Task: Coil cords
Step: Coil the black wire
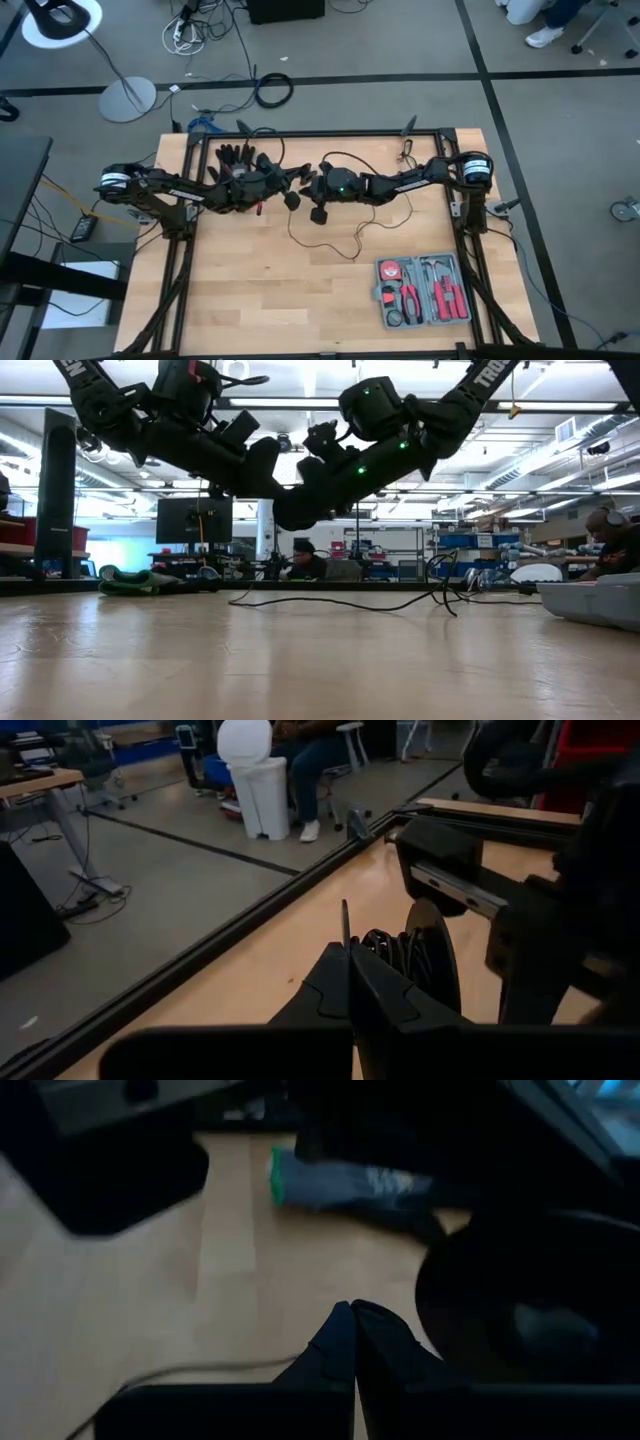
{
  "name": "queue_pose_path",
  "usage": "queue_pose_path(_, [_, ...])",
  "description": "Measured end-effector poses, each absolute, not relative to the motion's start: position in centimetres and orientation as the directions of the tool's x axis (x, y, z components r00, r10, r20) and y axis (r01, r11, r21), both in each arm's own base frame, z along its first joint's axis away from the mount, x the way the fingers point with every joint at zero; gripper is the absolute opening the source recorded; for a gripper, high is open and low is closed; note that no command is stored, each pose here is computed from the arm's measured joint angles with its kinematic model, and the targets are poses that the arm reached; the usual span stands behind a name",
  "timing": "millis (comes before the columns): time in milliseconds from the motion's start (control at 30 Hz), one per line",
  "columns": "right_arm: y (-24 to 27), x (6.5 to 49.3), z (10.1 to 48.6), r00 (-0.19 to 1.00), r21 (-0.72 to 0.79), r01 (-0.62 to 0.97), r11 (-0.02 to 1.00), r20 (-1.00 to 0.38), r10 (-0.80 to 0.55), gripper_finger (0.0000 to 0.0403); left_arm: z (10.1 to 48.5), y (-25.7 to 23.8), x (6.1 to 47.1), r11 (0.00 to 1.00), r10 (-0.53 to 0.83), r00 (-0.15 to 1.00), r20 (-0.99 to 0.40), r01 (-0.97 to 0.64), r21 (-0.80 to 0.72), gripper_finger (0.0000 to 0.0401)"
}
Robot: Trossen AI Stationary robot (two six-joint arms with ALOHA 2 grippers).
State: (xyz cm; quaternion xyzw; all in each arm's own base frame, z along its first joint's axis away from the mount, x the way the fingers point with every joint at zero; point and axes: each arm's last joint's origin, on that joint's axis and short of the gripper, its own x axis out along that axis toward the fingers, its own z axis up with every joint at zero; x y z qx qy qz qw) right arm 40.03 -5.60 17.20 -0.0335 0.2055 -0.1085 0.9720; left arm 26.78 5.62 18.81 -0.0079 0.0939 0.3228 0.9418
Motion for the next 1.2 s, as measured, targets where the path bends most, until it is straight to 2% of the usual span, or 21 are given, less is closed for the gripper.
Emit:
queue_pose_path(300, [-6.7, 38.7, 18.8, 0.892, -0.027, 0.035, 0.999, -0.450, -0.044, 0.0000, 18.5, 5.6, 26.7, 0.805, 0.587, 0.780, -0.217, -0.591, 0.053, 0.0000])
queue_pose_path(467, [-7.6, 38.3, 18.8, 0.890, 0.073, -0.066, 0.995, -0.447, 0.092, 0.0000, 18.4, 5.5, 26.8, 0.813, 0.571, 0.790, -0.222, -0.582, 0.022, 0.0000])
queue_pose_path(533, [-7.7, 38.2, 18.7, 0.881, 0.084, -0.067, 0.994, -0.463, 0.099, 0.0000, 18.6, 5.6, 26.8, 0.810, 0.574, 0.793, -0.202, -0.586, 0.001, 0.0000])
queue_pose_path(667, [-7.5, 38.2, 18.5, 0.871, 0.060, -0.026, 0.998, -0.488, 0.052, 0.0000, 19.4, 5.6, 26.9, 0.804, 0.584, 0.801, -0.128, -0.593, -0.046, 0.0000])
queue_pose_path(833, [-7.2, 38.1, 18.2, 0.862, -0.018, 0.086, 0.996, -0.500, -0.083, 0.0000, 20.0, 5.6, 27.0, 0.801, 0.586, 0.808, -0.068, -0.590, -0.106, 0.0000])
queue_pose_path(1033, [-6.8, 38.5, 18.8, 0.872, -0.095, 0.209, 0.973, -0.432, -0.229, 0.0000, 20.1, 5.6, 27.0, 0.789, 0.587, 0.807, -0.060, -0.587, -0.181, 0.0000])
queue_pose_path(1200, [-6.8, 38.7, 19.2, 0.888, -0.080, 0.233, 0.969, -0.389, -0.246, 0.0000, 20.3, 5.6, 27.0, 0.792, 0.583, 0.812, -0.045, -0.579, -0.195, 0.0000])
